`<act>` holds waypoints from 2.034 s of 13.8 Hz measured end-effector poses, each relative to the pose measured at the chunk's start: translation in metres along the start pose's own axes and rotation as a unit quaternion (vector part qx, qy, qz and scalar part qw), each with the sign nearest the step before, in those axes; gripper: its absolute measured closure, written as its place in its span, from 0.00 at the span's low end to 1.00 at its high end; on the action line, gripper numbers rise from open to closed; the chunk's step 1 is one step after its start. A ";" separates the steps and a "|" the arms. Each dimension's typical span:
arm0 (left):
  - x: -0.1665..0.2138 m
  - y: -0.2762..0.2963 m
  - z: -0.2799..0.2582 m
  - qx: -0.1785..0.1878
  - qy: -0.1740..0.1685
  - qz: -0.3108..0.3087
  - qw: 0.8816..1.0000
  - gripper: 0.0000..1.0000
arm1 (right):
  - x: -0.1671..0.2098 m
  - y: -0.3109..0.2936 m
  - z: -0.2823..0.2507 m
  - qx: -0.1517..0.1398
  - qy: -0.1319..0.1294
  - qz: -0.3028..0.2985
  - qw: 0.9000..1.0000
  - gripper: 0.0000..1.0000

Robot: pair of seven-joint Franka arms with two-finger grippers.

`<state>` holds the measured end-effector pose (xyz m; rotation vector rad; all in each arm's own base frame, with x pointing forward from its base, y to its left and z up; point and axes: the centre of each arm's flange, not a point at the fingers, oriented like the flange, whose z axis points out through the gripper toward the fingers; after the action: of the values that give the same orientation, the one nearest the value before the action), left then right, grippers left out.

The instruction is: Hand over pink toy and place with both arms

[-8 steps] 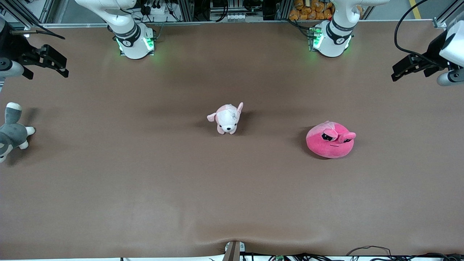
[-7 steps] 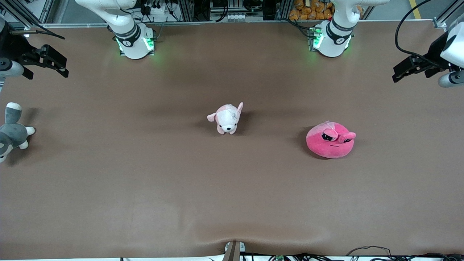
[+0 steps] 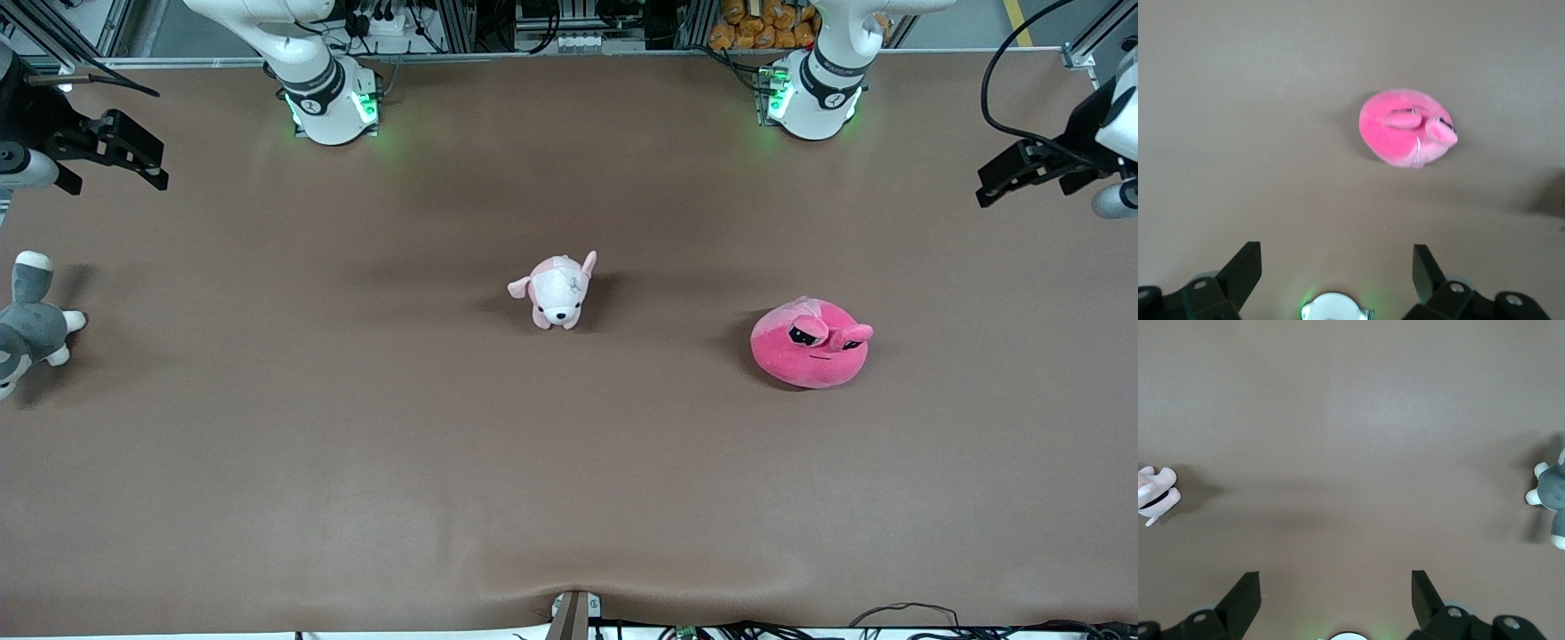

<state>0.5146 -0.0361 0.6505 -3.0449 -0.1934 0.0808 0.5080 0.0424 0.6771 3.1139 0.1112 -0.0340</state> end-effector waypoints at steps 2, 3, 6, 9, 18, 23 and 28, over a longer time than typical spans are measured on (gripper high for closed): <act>-0.004 0.006 0.001 0.006 -0.011 0.002 1.000 0.00 | 0.000 0.000 0.000 0.000 0.000 0.000 1.000 0.00; -0.004 0.006 0.000 0.007 -0.010 0.000 1.000 0.00 | 0.000 0.000 0.000 0.000 0.000 0.000 1.000 0.00; -0.004 -0.010 -0.006 0.005 -0.003 -0.016 1.000 0.00 | 0.006 0.004 0.008 -0.003 -0.006 0.003 1.000 0.00; -0.009 -0.011 -0.013 0.004 0.004 -0.017 1.000 0.00 | 0.035 0.031 0.040 0.003 -0.022 0.023 0.999 0.00; -0.011 0.004 -0.007 0.008 -0.002 -0.003 1.000 0.00 | 0.105 0.043 0.025 0.019 0.094 0.024 0.995 0.00; -0.009 0.002 0.006 0.010 -0.014 -0.005 1.000 0.00 | 0.114 0.039 0.040 0.054 0.084 0.022 0.995 0.00; -0.006 0.005 0.027 0.014 -0.027 -0.013 0.999 0.00 | 0.111 0.035 0.034 0.052 0.082 0.001 0.995 0.00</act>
<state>0.5075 -0.0390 0.6239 -3.0141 -0.2339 0.1630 0.6205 0.0146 0.6410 3.2166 0.1143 0.2233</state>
